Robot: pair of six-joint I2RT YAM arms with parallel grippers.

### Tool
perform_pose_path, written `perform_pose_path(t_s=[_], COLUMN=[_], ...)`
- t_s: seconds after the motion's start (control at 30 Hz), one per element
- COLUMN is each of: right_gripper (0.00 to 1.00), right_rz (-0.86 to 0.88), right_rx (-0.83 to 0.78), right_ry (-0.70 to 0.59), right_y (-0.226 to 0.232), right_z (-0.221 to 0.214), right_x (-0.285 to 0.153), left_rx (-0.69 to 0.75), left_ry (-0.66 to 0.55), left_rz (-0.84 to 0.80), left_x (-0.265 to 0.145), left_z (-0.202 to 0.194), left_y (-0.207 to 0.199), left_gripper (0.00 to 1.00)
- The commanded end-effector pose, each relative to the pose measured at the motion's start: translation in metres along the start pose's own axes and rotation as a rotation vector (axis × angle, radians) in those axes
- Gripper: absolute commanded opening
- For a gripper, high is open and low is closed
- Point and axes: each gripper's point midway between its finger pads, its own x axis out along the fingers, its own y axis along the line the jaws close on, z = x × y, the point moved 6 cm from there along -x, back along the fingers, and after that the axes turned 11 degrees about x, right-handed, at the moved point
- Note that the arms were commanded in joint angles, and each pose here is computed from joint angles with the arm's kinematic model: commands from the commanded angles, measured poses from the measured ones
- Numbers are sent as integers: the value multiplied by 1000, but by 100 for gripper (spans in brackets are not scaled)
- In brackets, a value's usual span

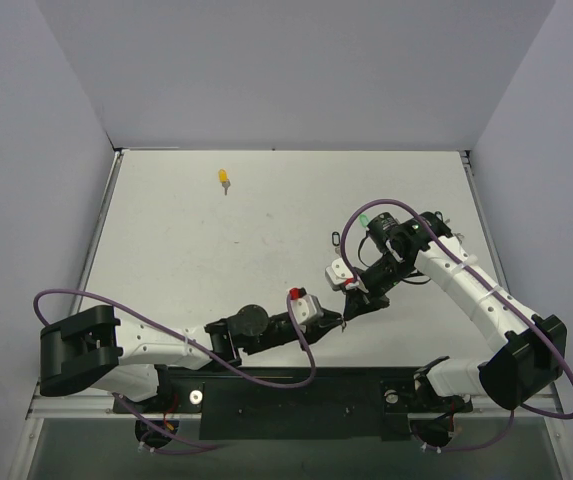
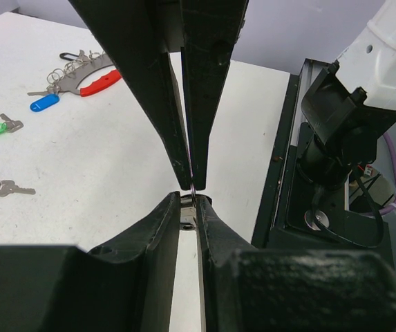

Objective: Put the keys on the keyring

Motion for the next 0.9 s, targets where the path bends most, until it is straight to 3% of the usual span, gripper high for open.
perform_pose_path(t_s=[0.0, 0.17, 0.33, 0.87], right_gripper=[0, 0, 0, 0], right_rz=[38, 34, 33, 31], right_rx=[36, 40, 49, 57], right_ry=[-52, -55, -56, -63], right_y=[7, 7, 7, 7], right_z=[3, 3, 2, 3], right_x=[2, 2, 2, 1], left_rx=[-26, -32, -34, -47], left_ry=[-66, -42, -19, -8], left_rz=[35, 48, 59, 78], left_x=[10, 11, 11, 10], left_z=[23, 21, 18, 17], left_y=[3, 3, 4, 6], left_gripper=[25, 24, 15, 19])
